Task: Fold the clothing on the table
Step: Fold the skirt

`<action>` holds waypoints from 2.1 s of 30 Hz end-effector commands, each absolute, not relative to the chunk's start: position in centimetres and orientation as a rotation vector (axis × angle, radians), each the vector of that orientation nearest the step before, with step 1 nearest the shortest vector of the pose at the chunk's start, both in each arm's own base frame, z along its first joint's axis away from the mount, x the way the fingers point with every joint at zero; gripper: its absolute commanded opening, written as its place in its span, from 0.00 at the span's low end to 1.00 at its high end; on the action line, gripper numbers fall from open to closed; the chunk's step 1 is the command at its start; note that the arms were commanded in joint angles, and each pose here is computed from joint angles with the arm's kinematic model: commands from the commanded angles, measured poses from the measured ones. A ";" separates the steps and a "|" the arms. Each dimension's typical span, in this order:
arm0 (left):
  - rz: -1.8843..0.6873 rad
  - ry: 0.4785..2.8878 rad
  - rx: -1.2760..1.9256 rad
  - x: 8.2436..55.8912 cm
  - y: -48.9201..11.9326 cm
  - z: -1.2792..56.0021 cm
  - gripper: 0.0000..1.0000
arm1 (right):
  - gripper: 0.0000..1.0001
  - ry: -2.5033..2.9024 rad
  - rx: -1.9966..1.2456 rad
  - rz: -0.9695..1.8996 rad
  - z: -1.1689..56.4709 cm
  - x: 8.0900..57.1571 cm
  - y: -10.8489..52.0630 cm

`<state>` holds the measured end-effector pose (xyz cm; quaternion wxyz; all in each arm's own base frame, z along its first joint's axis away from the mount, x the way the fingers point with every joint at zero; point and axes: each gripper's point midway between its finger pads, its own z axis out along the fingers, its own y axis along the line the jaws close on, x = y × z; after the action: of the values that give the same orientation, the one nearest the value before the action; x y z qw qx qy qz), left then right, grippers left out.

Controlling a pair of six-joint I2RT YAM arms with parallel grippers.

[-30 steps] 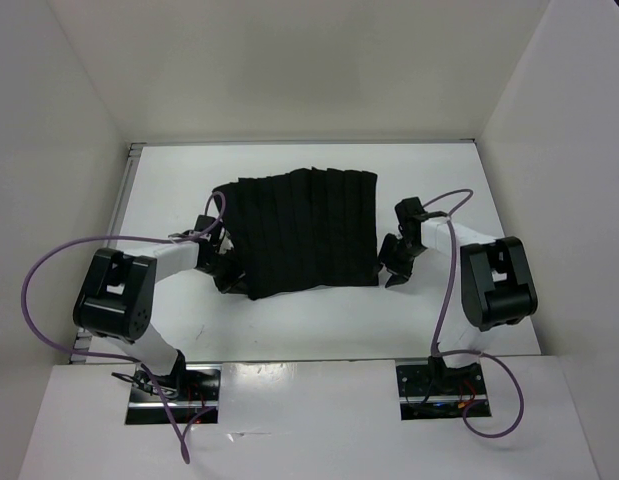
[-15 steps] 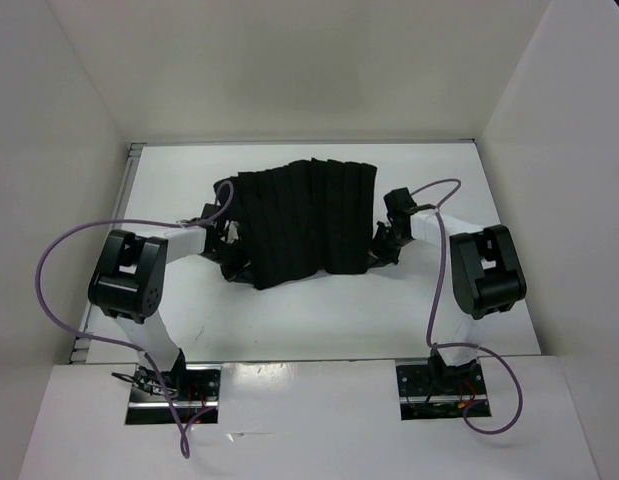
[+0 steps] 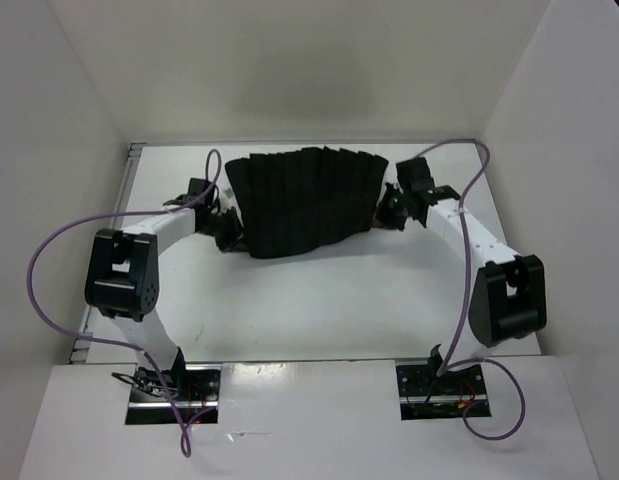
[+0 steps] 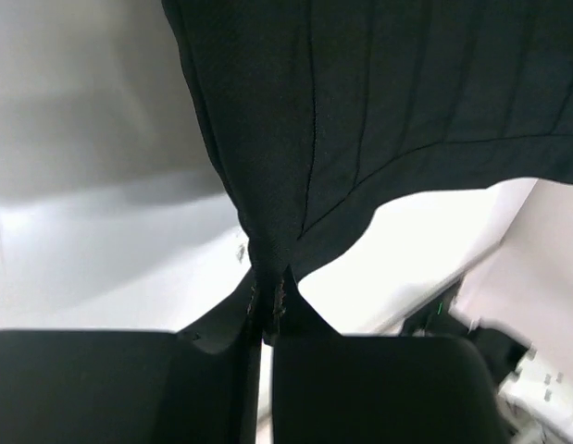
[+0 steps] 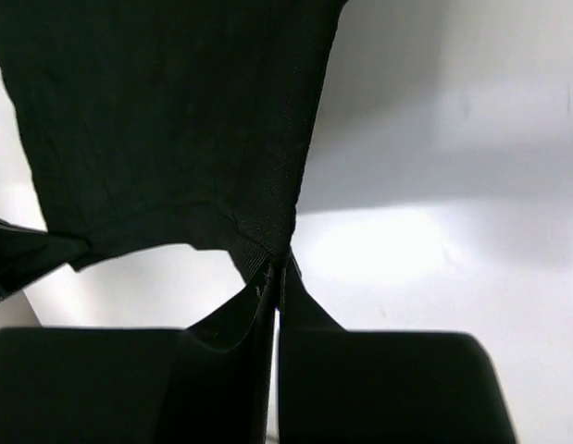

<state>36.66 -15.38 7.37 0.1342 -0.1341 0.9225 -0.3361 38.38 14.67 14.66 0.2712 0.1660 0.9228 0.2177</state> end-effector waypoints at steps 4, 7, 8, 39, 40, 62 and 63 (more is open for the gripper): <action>-1.075 2.729 -0.382 26.3 -15.4 10.3 0.02 | 0.00 2.676 0.556 0.611 14.1 25.1 14.0; -1.054 2.711 -0.434 22.8 -14.8 13.1 0.02 | 0.00 2.661 0.618 0.645 16.6 21.1 13.6; -1.026 2.682 -0.438 22.8 -14.3 14.1 0.04 | 0.00 2.645 0.638 0.658 17.6 20.5 13.4; -1.070 2.579 -0.591 41.3 -12.9 9.9 0.24 | 0.00 2.641 0.781 0.392 11.2 31.6 11.0; -1.083 2.563 -0.575 42.2 -13.1 10.5 0.25 | 0.00 2.650 0.784 0.386 11.0 31.9 11.0; -1.056 2.340 -0.520 44.7 -11.8 17.2 0.40 | 0.69 2.233 0.847 0.300 18.9 39.7 6.7; -1.070 2.349 -0.519 43.9 -12.0 16.7 0.40 | 0.69 2.265 0.839 0.329 18.5 38.9 7.2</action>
<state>46.69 -11.36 16.71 0.2631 -0.2064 0.8627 -0.3793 40.78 7.37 18.89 0.3696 0.3330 0.8565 0.1376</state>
